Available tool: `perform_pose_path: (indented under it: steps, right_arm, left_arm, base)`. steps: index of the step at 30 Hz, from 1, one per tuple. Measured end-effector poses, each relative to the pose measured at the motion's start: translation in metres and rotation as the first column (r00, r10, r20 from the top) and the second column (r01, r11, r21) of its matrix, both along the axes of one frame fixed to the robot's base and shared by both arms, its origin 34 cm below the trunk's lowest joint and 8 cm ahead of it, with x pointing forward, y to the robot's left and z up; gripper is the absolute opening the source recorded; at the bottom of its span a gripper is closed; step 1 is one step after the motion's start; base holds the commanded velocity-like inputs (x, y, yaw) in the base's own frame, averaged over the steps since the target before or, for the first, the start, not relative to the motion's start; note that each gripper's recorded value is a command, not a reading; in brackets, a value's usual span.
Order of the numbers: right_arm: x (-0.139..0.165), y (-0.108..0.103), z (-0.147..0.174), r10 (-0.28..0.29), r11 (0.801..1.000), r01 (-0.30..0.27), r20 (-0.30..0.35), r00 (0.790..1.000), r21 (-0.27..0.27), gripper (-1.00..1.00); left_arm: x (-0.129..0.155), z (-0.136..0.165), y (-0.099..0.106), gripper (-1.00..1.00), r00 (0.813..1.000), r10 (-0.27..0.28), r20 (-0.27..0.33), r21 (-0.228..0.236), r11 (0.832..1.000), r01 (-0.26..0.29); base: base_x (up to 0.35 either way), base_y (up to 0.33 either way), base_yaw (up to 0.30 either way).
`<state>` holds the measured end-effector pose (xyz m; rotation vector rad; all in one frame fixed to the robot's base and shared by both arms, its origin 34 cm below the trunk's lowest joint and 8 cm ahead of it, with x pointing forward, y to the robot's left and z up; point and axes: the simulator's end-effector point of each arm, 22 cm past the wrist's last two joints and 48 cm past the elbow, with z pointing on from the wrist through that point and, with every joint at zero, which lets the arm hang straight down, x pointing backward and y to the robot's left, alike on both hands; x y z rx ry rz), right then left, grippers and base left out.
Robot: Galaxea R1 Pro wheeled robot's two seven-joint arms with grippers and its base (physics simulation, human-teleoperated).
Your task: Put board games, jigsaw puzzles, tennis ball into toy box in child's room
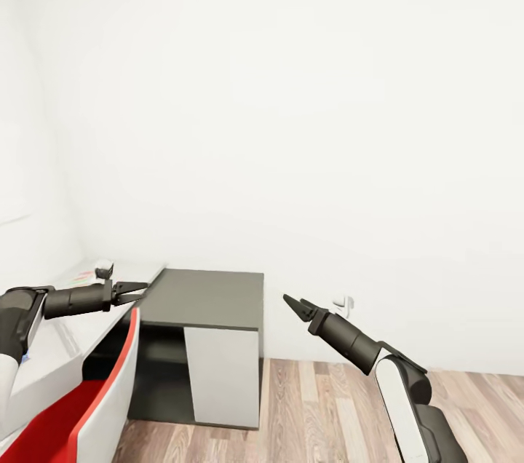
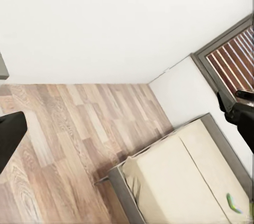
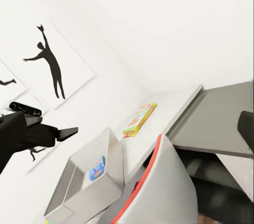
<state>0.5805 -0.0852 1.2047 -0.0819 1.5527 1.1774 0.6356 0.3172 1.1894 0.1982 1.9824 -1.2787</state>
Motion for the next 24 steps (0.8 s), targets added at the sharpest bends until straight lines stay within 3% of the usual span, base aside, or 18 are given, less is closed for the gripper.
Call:
perform_pose_path:
  steps: [24]
  right_arm:
    - [0.0009, 0.0005, -0.0038, 0.001, 1.0, -0.001, -0.009, 1.0, 0.0, 1.0]
  left_arm:
    - [0.0005, -0.0018, -0.0004, 1.0, 1.0, -0.001, -0.003, 0.0, 1.0, 0.001]
  base:
    - [-0.171, 0.0, -0.275]
